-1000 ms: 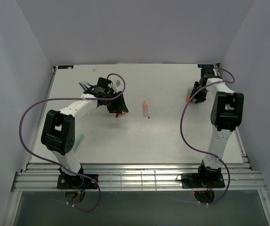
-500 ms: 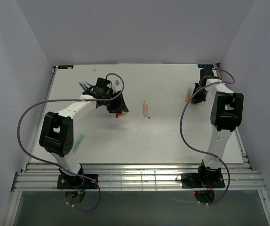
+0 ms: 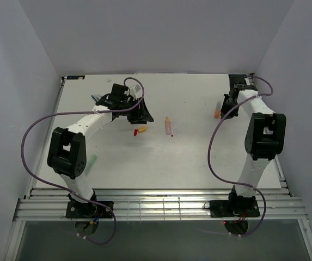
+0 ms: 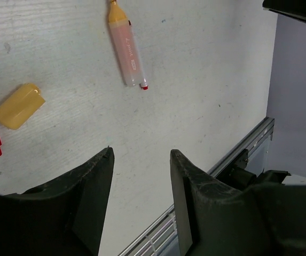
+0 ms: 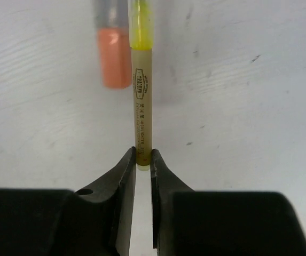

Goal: Open the pen caps

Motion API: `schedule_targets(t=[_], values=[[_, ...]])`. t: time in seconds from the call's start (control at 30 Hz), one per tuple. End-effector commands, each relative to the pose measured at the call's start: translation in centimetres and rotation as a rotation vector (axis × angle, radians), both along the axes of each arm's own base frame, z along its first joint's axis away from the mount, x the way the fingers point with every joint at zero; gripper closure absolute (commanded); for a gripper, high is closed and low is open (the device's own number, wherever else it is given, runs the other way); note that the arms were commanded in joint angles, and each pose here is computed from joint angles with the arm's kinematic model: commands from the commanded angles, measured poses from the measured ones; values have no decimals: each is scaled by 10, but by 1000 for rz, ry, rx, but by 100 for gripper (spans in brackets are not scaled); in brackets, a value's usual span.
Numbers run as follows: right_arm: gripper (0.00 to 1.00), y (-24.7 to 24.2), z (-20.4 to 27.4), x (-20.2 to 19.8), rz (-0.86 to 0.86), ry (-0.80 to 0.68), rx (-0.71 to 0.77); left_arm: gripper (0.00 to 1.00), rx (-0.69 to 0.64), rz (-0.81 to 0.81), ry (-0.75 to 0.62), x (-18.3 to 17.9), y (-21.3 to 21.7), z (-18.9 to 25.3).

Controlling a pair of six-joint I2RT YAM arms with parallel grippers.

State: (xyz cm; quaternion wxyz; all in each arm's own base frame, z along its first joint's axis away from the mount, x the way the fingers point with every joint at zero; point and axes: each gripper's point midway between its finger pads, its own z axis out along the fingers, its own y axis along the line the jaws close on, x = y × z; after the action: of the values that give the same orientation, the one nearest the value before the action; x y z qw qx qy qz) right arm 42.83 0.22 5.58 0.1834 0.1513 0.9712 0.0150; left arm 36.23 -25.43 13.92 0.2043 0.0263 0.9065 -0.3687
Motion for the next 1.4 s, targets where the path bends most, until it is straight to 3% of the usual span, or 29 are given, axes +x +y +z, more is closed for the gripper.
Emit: schedule_targets(t=[0.0, 0.23, 0.37, 0.5, 0.73, 1.13, 1.37], values=[[92, 48, 79, -13, 103, -123, 44, 43, -103, -36, -34, 2, -14, 20], [92, 227, 96, -120, 600, -89, 329, 39, -263, -115, -46, 8, -36, 48], [92, 280, 106, -142, 701, -106, 440, 37, -307, -116, -43, 9, -41, 55], [92, 313, 118, -152, 767, -84, 456, 37, -292, -64, 16, 2, -31, 39], [92, 322, 123, -159, 793, -99, 454, 36, -219, 5, 61, -5, -16, 27], [92, 329, 132, -164, 811, -129, 464, 38, -207, 48, 87, 1, -15, 25], [92, 343, 140, -155, 829, -160, 499, 50, -216, 43, 103, 1, -17, 24]])
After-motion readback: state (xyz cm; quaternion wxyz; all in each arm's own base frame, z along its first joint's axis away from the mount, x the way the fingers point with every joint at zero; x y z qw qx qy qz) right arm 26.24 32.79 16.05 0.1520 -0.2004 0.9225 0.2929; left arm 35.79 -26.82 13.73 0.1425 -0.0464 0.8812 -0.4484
